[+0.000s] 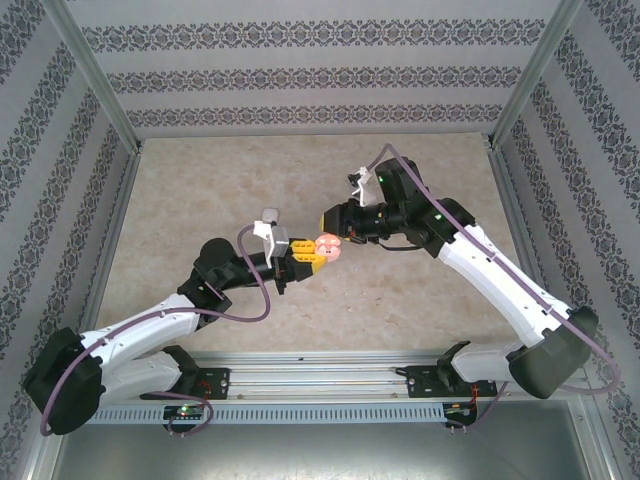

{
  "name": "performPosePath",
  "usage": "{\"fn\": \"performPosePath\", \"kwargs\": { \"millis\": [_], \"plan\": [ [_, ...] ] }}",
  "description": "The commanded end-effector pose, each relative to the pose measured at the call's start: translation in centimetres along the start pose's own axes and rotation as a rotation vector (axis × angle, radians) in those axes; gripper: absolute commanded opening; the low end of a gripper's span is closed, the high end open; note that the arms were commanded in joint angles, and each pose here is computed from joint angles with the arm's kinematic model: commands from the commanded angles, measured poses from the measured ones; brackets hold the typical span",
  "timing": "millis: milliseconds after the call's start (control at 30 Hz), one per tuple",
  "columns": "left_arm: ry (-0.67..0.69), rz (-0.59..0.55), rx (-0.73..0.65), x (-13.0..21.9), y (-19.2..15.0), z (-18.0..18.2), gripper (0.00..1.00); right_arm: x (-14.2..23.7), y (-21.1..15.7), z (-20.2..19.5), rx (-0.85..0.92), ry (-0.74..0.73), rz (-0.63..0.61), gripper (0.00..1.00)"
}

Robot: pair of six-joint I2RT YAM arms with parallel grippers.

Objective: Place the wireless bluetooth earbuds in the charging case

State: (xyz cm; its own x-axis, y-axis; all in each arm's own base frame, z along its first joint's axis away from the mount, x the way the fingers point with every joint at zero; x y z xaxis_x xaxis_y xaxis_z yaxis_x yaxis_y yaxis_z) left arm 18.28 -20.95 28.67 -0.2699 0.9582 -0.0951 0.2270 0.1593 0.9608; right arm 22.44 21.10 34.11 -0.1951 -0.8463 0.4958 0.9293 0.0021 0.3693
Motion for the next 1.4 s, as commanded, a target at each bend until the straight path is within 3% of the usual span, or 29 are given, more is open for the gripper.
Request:
{"fn": "performPosePath", "kwargs": {
  "millis": [0,300,667,933,1067,1367],
  "plan": [
    [0.027,-0.037,0.037,-0.2,1.5,0.4,0.0,1.0,-1.1,1.7,0.046,0.135,0.033,0.28],
    [0.056,-0.038,0.092,-0.2,2.0,0.8,0.0,0.8,-2.9,1.5,0.091,0.105,0.061,0.28],
    [0.048,-0.065,0.179,-0.4,3.3,1.1,0.0,0.6,-3.6,0.2,0.242,-0.19,0.011,0.23],
    [0.059,-0.04,0.182,-0.4,2.4,1.6,0.0,2.5,-2.0,1.4,0.344,-0.248,-0.138,0.42],
    [0.065,-0.023,0.193,-0.3,1.5,1.8,0.0,4.2,-0.9,2.2,0.38,-0.246,-0.226,0.45],
    [0.221,0.035,0.327,-0.1,-1.1,5.3,0.0,7.6,-0.6,0.2,0.41,-0.384,-0.391,0.57]
  ]
}}
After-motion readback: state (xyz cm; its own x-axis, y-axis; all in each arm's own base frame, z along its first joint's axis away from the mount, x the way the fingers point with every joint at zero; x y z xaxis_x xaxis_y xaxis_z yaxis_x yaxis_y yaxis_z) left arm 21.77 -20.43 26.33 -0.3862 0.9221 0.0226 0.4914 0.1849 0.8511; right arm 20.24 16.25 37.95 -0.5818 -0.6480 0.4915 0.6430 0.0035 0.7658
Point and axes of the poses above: each hand's point on the last joint's axis, 136 mm out from that joint toward the fingers, its own x axis back along the fingers, its own z axis along the line the jaws close on, y = z × x, the point moved 9 cm from there along x, back along the fingers, and after that the axes turned 6 degrees about x, right-handed, at the moved point
